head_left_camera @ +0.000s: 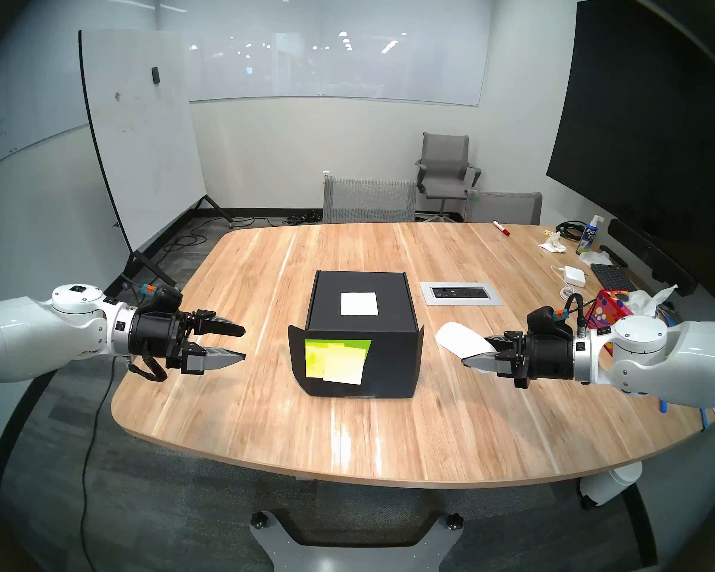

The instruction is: Open the box and place the mouse inside

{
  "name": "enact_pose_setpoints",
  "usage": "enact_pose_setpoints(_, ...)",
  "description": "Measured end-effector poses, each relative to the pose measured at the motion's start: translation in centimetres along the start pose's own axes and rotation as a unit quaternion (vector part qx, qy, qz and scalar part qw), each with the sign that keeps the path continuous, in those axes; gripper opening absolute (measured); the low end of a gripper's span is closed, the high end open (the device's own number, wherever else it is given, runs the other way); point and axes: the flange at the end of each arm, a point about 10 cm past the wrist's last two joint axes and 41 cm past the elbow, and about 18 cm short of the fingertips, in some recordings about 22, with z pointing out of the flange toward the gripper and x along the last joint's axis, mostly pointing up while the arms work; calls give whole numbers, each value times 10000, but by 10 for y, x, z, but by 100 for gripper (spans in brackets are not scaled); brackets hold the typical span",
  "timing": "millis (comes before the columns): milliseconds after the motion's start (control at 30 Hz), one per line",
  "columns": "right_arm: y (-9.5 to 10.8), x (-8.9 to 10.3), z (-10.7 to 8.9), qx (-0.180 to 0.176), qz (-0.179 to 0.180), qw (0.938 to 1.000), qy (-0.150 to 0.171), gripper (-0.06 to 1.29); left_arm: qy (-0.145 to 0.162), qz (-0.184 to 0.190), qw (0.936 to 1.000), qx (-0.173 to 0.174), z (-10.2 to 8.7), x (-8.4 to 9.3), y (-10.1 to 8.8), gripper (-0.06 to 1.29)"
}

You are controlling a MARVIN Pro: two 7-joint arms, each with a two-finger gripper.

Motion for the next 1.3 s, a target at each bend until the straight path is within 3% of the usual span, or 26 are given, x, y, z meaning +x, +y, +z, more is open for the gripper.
enact_pose_setpoints(367,15,-13,-2,-123,123,9996,218,46,0,1,10000,1,0,0,0,126)
enact_pose_setpoints(467,18,-16,-1,-103,177,9995,248,39,0,1,10000,1,0,0,0,126)
enact_pose_setpoints(500,20,-17,-1,-93,202,9994,257,9,0,1,10000,1,0,0,0,126)
enact_pose_setpoints(533,22,-19,-1,-82,234,9993,271,0,0,1,10000,1,0,0,0,126)
enact_pose_setpoints(1300,28,-53,20,164,760,9961,419,0,1,2,10000,1,0,0,0,126)
